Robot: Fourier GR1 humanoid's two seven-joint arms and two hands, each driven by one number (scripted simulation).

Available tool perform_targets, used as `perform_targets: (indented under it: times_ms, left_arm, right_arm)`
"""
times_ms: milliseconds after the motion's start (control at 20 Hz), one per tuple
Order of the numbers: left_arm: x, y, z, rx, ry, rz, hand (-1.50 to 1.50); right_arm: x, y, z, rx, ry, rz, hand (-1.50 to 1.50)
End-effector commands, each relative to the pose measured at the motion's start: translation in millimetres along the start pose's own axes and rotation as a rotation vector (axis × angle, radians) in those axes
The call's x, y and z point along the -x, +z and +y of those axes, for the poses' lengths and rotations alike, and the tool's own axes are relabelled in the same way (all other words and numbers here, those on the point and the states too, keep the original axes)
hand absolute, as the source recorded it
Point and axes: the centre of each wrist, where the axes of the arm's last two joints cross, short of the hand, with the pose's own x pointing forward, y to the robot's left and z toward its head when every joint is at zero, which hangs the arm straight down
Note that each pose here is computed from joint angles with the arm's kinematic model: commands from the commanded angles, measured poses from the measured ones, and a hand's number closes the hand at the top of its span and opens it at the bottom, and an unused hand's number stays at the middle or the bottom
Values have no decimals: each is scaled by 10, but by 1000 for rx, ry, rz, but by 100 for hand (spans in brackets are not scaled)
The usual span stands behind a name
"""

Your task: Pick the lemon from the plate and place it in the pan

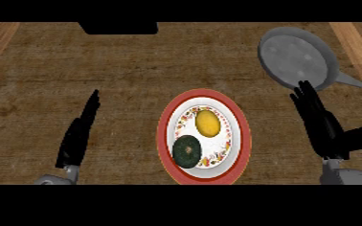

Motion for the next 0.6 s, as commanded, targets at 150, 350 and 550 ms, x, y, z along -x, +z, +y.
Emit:
perform_targets:
  times_ms: [150,350,550]
  left_arm:
    - [-315,-102,-347,198,164,-24,0]
    - [-388,-45,-681,313,290,7,0]
    - [-507,-82,-589,356,375,15,0]
  right_arm:
    - [-820,-522,859,-514,372,-284,150]
    - [-1579,-663,1003,-573,852,-641,150]
    - [-1150,-693,1725,-669,772,-820,-150]
